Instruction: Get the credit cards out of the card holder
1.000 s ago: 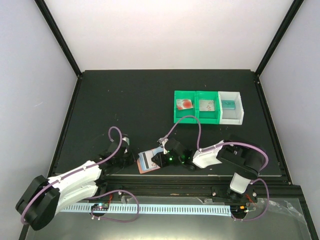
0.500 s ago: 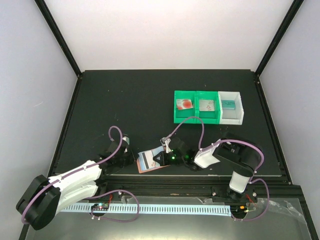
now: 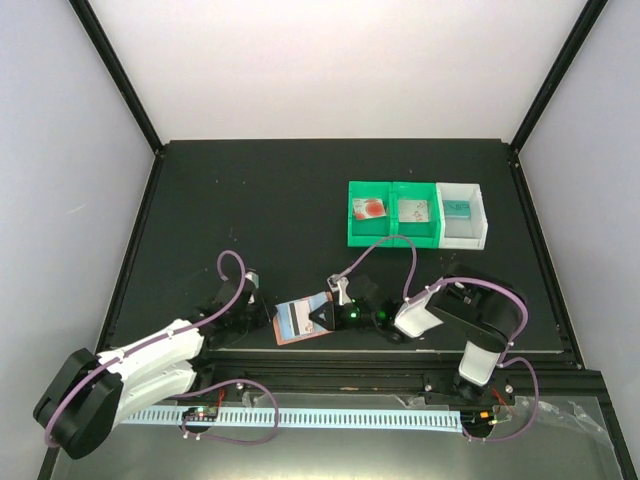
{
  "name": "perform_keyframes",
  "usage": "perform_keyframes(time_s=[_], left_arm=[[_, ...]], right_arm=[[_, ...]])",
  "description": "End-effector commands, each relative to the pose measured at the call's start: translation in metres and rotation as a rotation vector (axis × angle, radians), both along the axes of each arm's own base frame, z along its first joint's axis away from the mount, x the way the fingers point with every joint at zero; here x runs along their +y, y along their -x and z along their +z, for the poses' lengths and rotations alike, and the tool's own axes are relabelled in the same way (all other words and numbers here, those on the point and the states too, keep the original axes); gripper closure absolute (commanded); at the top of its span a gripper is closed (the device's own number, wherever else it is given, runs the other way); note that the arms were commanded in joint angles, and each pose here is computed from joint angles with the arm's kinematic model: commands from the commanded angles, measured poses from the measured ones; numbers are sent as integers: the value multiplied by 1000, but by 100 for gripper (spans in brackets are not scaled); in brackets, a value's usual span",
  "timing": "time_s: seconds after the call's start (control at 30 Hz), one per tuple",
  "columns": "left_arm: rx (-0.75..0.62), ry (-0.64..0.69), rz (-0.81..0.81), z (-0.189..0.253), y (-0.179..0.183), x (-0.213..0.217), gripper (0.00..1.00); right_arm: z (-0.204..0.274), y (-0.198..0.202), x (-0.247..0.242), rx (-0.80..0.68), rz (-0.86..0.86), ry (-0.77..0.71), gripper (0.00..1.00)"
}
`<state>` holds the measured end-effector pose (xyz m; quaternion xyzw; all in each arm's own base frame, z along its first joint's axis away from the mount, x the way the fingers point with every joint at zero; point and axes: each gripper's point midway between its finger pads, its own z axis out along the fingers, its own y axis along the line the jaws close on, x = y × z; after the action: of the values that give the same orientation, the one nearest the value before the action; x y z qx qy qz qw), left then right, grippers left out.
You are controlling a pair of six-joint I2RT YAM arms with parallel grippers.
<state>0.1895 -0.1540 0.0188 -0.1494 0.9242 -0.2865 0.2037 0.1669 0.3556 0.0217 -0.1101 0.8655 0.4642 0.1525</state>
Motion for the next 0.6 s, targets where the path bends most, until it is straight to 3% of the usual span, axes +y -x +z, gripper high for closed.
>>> perform_keyframes(time_s=[0.0,0.3,0.5,0.57], left_arm=[[-14,-20,8,5,-7,2,99],[-15,-11,7,6,-7,0,99],[-12,-16,5,4,-6,1,98],[-11,-17,5,4,-6,1,98]], right_arm=[[-7,-2,0,14,-2,16,81],[-19,-2,3,45,1,26,81],[-16,-6,1,30,-11,18,98],[-11,-8,-2,22,-22,2,99]])
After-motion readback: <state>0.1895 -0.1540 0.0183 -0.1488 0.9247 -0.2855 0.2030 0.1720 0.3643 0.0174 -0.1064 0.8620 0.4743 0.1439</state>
